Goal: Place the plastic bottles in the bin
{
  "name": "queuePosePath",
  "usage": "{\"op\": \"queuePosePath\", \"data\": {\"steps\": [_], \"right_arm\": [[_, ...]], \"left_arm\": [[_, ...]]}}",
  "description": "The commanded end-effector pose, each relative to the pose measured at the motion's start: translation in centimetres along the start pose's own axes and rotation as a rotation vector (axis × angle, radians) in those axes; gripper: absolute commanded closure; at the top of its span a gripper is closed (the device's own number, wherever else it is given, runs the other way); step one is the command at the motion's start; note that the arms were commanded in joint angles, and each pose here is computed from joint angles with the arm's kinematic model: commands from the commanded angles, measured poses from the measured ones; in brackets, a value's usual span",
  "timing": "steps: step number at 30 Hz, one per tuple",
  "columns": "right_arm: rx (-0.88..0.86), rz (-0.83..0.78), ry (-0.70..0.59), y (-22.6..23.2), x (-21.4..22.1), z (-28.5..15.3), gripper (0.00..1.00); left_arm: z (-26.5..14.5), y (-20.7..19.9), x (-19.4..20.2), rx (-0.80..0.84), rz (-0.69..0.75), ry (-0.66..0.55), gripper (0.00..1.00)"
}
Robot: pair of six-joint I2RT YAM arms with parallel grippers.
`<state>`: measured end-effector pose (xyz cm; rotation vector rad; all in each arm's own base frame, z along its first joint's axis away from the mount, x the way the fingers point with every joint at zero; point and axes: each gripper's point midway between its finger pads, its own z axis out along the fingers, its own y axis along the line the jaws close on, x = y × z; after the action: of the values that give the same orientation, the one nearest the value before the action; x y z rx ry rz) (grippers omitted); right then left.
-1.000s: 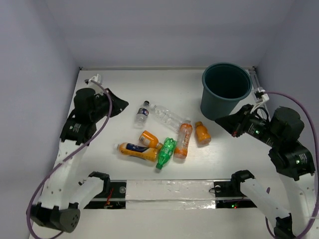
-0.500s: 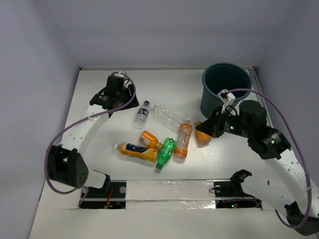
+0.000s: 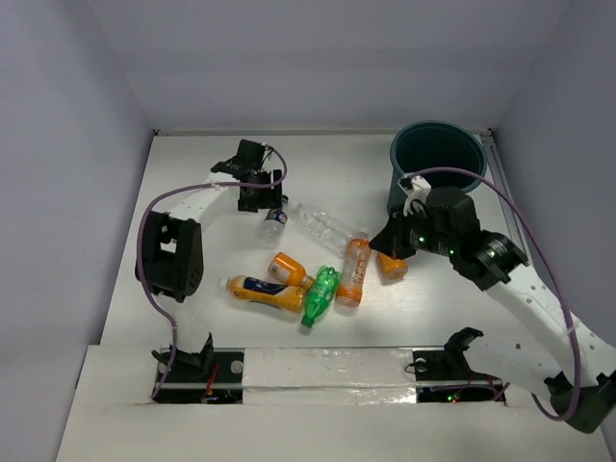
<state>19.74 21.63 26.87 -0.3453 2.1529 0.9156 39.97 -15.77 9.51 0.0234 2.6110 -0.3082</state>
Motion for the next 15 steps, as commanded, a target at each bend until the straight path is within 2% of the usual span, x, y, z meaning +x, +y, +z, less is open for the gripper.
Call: {"op": "queuePosePath", "data": {"steps": [1, 6, 8, 10, 11, 12, 13, 14, 15], "right_arm": [[0.036, -0.072, -0.028, -0.4, -1.9, 1.4, 1.00], [0.050, -0.094, -0.012, -0.6, -3.0, 3.2, 1.00], [0.062, -0.097, 0.009, -1.0, -3.1, 4.4, 0.95], [0.066, -0.111, 0.003, -1.0, -3.8, 5.1, 0.83], [0.076, -0.111, 0.026, -1.5, -3.6, 6.0, 0.68], [0.074, -0.118, 0.027, -1.5, -3.8, 6.5, 0.61], [0.073, -0.132, 0.022, -1.4, -4.4, 6.9, 0.55], [0.076, -0.141, 0.024, -1.5, -4.7, 7.3, 0.46], [0.089, -0.146, 0.051, -2.1, -4.4, 8.6, 0.42]], "left_arm": [[-0.9, -1.3, -1.6, 0.053, 0.057, -0.027, 0.35], [0.9, -1.5, -0.5, 0.077, 0.063, 0.023, 0.35], [1.5, -1.6, -0.3, 0.088, 0.067, 0.034, 0.35], [2.3, -1.4, 0.2, 0.083, 0.072, 0.055, 0.35], [2.5, -1.4, 0.3, 0.084, 0.075, 0.060, 0.35], [3.0, -1.2, 0.6, 0.080, 0.075, 0.073, 0.35], [3.3, -1.1, 0.8, 0.074, 0.079, 0.080, 0.35], [3.5, -1.0, 1.0, 0.071, 0.083, 0.086, 0.35], [3.9, -0.7, 1.3, 0.062, 0.085, 0.096, 0.37]]}}
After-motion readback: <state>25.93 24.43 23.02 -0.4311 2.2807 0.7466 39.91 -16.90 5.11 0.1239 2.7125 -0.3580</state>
